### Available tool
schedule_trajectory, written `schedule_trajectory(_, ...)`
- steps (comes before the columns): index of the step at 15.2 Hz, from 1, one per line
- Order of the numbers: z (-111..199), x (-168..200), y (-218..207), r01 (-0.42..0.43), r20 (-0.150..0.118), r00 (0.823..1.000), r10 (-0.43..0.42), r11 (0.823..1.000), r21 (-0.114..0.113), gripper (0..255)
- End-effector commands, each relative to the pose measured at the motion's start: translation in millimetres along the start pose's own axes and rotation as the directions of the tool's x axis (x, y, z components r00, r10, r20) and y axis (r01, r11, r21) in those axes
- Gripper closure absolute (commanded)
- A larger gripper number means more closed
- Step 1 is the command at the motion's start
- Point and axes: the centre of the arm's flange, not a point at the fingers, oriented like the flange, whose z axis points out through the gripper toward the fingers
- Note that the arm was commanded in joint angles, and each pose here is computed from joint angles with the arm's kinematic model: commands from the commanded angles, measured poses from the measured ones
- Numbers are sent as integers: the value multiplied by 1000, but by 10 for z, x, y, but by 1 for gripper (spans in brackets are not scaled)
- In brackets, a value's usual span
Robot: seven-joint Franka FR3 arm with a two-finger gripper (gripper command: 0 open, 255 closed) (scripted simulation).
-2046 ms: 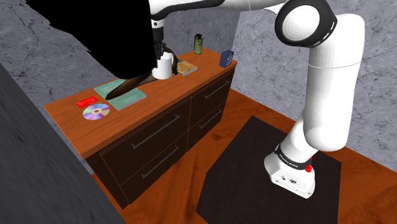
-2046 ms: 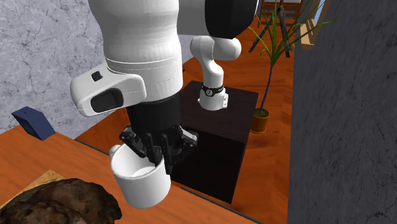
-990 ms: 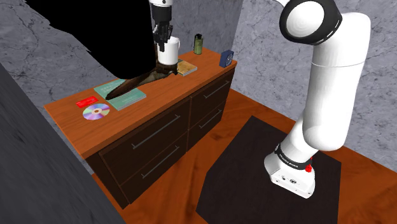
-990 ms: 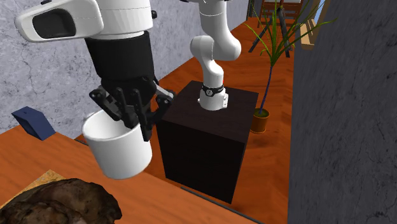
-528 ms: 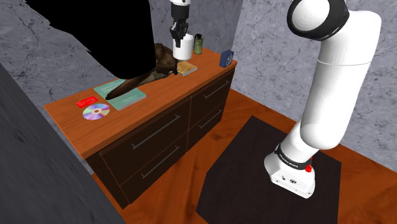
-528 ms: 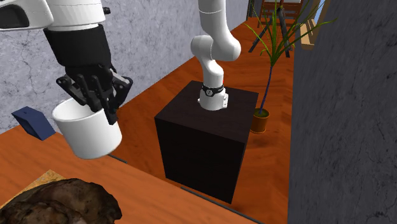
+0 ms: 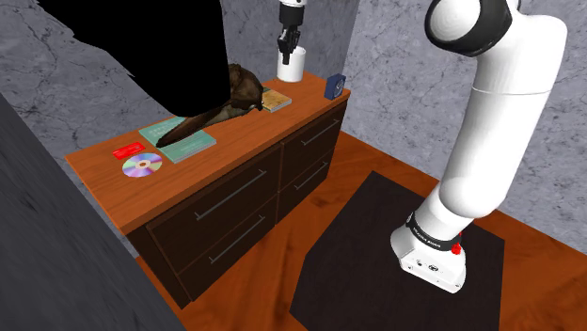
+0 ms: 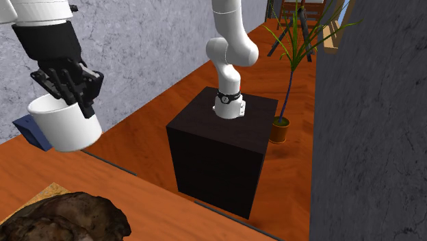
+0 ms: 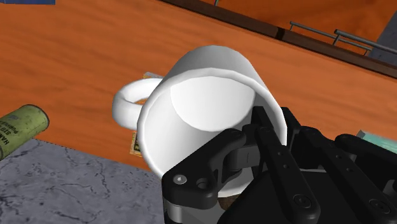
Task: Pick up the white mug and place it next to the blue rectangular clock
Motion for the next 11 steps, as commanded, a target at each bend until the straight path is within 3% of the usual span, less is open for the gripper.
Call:
schedule_trajectory(1,-22,-102,249,2,-1,1000,-2,1000,0,255)
schedule_trajectory(11,-34,-576,1481,2,-1,1000,-2,1000,0,255)
